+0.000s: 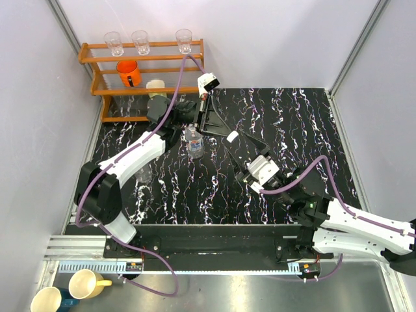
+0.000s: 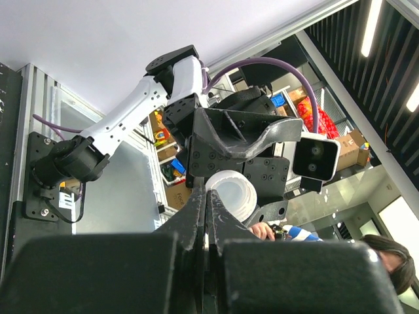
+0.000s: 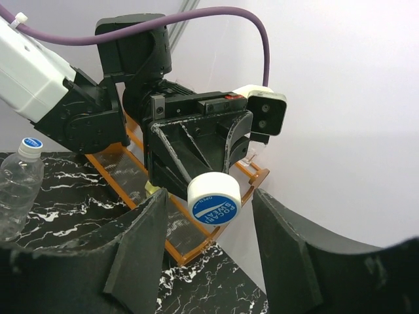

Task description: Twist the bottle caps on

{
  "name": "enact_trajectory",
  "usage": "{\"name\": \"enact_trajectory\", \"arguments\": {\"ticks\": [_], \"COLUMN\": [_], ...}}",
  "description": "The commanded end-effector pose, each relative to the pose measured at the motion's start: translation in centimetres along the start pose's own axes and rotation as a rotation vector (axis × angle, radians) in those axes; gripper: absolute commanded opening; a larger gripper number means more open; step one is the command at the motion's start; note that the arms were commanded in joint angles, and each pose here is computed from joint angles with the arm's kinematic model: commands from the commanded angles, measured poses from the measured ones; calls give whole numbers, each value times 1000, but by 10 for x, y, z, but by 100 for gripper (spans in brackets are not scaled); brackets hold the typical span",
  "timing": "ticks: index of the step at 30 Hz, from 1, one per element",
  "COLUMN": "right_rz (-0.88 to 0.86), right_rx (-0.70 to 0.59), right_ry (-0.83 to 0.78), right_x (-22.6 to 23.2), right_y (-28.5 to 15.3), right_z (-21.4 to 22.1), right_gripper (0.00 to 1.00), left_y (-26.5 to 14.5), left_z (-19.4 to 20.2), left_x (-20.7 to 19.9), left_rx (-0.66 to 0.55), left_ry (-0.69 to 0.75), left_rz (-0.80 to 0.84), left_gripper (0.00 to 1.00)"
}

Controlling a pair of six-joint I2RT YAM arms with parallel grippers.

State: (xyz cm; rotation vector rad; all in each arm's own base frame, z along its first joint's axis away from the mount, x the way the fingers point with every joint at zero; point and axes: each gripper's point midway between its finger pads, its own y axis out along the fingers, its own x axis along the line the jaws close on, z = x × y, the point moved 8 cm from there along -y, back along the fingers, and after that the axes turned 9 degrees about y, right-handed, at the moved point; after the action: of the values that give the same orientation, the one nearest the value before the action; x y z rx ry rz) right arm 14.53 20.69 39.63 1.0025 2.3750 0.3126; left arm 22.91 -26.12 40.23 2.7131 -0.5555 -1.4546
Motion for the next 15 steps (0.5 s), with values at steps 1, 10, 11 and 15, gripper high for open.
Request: {"name": "enact_trajectory", "arguments": {"ticks": [1,10,11,15], "right_rz": [21,25,25,22], "right_rx": [-50,-43,-46,-51], "right_ry": [39,56,59,70], "right_x": [-2,-2,-2,-3], "right_y": [1,0,0,0], "right_z": [-10,-9,-10,-12], "right_gripper": [59,53,52,47], "left_y": [1,1,1,1], "left_z": [-1,1,1,2], "left_x": [-25,-28,-27,-26], "left_rx": [-47,-52,-51,-57], "left_ry": [82,80,80,71], "left_rz": [33,33,33,25], "left_gripper": [0,0,0,0]}}
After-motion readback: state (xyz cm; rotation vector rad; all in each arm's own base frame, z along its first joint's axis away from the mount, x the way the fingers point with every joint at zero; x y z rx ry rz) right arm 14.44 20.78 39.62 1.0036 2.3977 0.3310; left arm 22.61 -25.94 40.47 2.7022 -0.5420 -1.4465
